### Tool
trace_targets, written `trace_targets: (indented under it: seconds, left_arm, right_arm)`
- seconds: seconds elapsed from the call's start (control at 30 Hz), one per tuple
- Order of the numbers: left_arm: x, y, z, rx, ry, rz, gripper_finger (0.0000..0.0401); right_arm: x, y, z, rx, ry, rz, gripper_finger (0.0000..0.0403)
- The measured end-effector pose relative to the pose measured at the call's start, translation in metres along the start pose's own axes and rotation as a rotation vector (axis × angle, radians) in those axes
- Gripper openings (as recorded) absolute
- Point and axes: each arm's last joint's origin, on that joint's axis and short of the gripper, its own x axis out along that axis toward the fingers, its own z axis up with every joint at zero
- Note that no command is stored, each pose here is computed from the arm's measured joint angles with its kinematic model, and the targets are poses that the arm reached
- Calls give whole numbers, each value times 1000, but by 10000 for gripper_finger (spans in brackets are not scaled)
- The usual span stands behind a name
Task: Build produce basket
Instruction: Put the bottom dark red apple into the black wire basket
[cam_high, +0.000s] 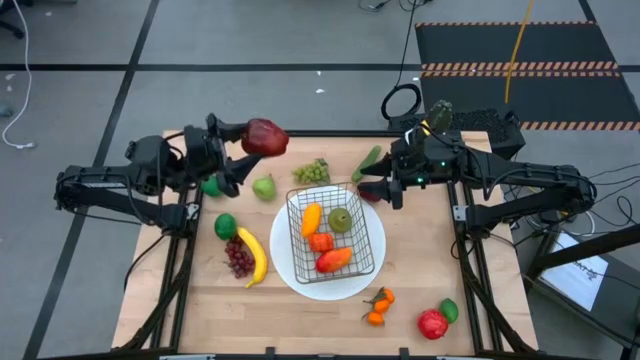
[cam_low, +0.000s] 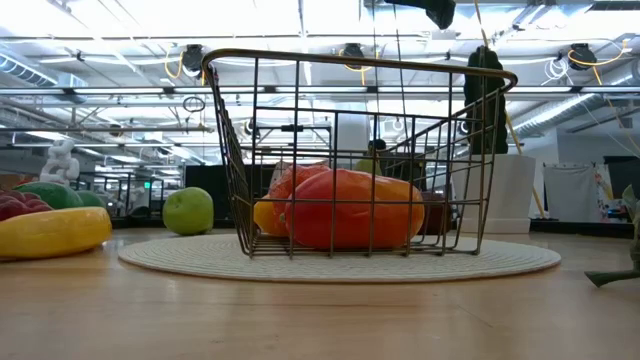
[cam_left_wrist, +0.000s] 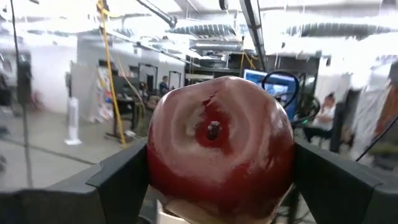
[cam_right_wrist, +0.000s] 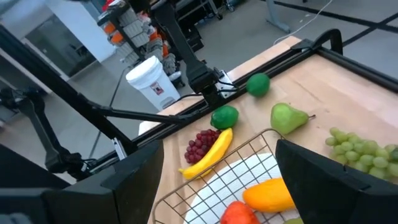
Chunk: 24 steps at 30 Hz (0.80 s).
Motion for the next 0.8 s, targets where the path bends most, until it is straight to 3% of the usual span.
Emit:
trace_targets:
  seconds: [0.5,0.67,0.8]
  left_arm:
    - [13,-10,-20,-715,101,11,351]
    - [18,-16,-27,-888,138,8,351]
    - [20,-21,-32,-942,163,5,351]
  right_arm:
    - [-1,0,-3,-84,53,38,302]
    - [-1,0,-5,-96,65,32,302]
    - [-2,0,-4,-115,63,33,302]
